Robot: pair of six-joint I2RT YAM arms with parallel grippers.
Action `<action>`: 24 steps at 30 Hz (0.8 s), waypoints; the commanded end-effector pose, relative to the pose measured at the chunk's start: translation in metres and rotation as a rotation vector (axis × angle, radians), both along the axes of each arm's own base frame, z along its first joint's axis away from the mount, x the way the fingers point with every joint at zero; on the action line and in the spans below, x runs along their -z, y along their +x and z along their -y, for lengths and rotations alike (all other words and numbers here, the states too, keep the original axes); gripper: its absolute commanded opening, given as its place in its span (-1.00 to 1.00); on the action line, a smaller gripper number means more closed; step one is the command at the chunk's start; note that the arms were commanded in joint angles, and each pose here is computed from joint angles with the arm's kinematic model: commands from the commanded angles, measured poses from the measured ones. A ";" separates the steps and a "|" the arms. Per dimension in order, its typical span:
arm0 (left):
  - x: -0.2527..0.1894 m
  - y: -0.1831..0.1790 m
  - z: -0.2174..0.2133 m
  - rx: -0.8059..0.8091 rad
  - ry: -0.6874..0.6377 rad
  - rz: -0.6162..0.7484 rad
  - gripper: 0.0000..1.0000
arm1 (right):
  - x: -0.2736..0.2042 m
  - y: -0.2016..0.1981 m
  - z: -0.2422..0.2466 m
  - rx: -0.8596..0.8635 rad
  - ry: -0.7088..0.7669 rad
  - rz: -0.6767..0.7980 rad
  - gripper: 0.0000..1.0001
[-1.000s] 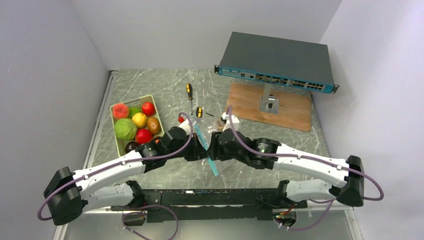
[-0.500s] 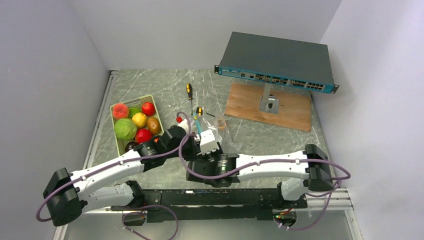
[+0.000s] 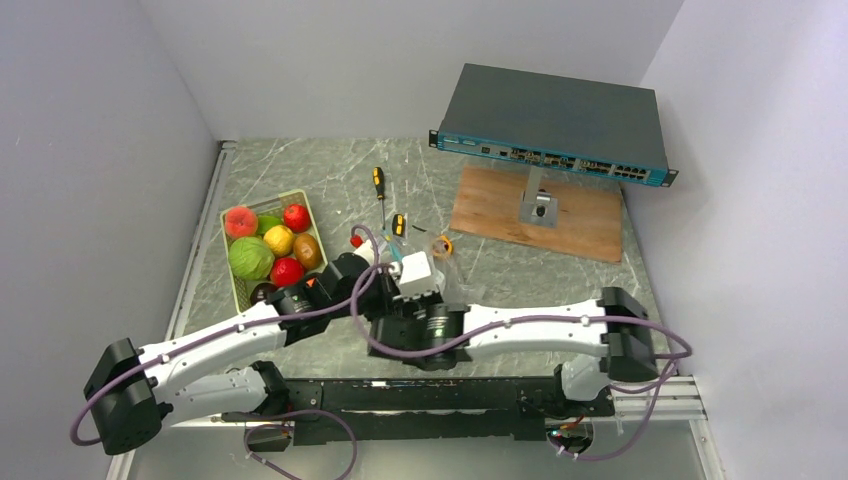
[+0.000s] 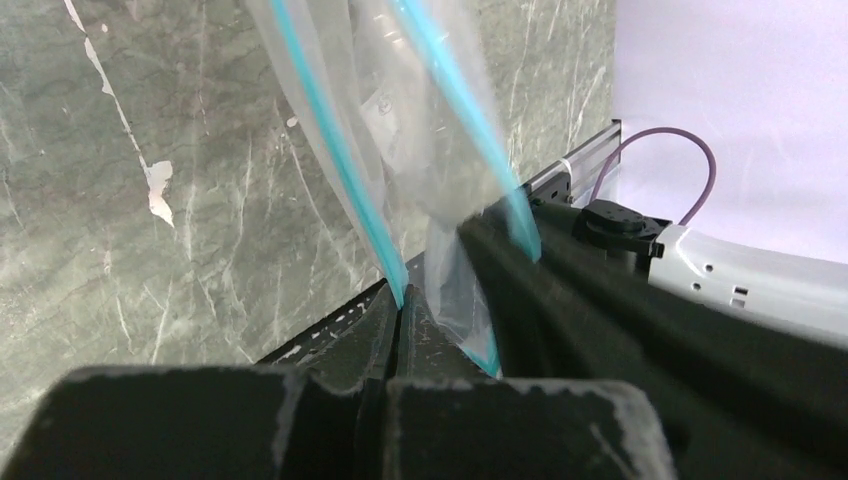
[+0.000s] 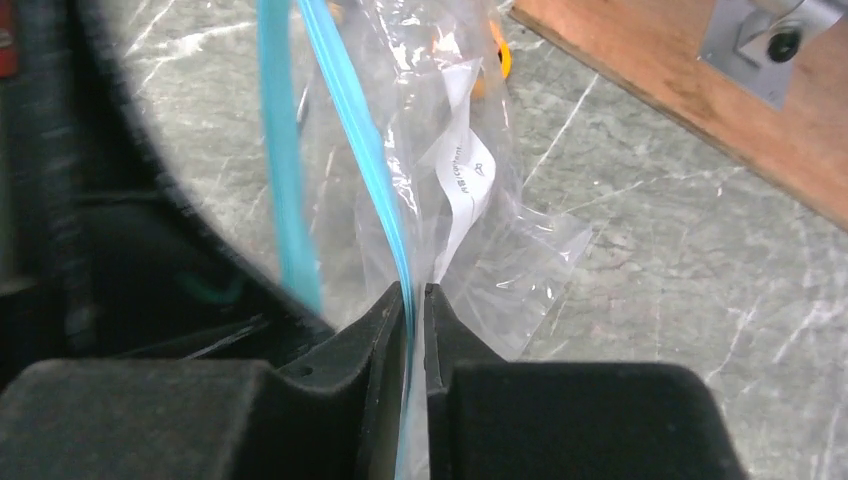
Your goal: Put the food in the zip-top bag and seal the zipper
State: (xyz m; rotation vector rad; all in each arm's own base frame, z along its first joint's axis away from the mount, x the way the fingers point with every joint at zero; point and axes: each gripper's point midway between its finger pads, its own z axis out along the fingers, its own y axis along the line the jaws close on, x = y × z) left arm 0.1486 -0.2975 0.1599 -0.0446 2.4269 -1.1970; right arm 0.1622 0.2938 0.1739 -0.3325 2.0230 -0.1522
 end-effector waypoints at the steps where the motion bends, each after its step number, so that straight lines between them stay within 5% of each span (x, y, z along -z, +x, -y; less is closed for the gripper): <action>1: -0.017 -0.004 0.003 0.025 -0.063 0.033 -1.00 | -0.019 0.013 -0.012 -0.098 0.199 -0.050 -0.74; 5: -0.015 -0.006 0.001 0.032 -0.055 0.036 -1.00 | -0.024 0.024 -0.015 -0.160 0.304 -0.075 -0.69; 13: -0.015 -0.007 0.002 0.042 -0.057 0.037 -1.00 | -0.023 0.042 -0.025 -0.174 0.226 -0.067 -0.28; 18: -0.016 -0.007 0.001 0.043 -0.052 0.042 -1.00 | -0.022 0.053 -0.024 -0.151 0.193 -0.060 -0.52; 22: -0.012 -0.008 0.000 0.042 -0.049 0.035 -1.00 | -0.026 0.057 -0.026 -0.169 0.201 -0.061 -0.41; 24: -0.010 -0.009 0.001 0.045 -0.047 0.030 -1.00 | -0.027 0.059 -0.023 -0.168 0.196 -0.063 -0.62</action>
